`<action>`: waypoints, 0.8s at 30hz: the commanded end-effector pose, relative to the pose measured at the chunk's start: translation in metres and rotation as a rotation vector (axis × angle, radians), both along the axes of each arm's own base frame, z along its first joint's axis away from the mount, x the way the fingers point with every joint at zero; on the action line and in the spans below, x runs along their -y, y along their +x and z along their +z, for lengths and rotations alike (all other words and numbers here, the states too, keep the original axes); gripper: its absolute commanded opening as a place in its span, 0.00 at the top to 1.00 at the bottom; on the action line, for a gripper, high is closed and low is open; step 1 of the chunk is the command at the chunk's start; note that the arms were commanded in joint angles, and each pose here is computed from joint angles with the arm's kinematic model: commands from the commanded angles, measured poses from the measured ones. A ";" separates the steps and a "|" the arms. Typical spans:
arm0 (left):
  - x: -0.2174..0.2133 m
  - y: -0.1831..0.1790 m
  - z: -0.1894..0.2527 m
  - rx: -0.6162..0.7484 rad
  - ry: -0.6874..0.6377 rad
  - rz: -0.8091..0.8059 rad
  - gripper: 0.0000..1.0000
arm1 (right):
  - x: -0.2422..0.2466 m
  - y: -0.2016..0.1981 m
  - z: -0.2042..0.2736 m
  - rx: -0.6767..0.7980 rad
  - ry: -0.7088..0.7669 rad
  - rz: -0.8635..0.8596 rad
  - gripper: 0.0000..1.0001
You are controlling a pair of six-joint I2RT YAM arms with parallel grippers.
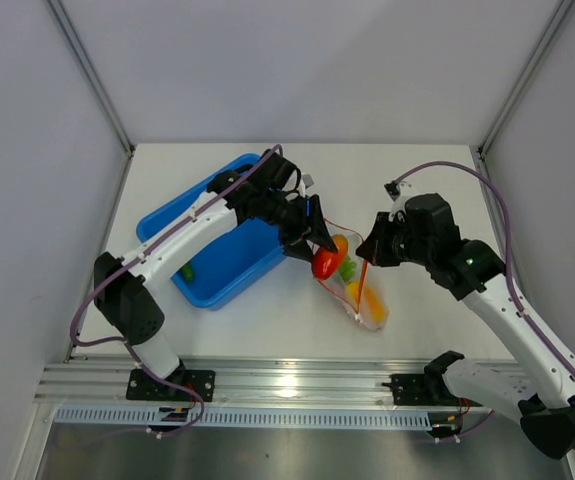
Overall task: Place the food in the zip-top bag and seal the zipper
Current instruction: Place the fake fruit in the zipper food storage bag.
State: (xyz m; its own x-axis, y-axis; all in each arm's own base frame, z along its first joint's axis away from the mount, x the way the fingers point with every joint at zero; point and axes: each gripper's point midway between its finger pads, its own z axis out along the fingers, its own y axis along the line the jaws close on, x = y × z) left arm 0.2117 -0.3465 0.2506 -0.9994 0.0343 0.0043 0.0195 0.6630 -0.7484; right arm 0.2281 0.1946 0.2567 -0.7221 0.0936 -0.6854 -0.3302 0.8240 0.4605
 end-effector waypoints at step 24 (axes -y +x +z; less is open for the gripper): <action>0.016 0.002 0.046 0.071 -0.110 0.034 0.01 | -0.009 -0.001 0.023 0.091 0.032 0.025 1.00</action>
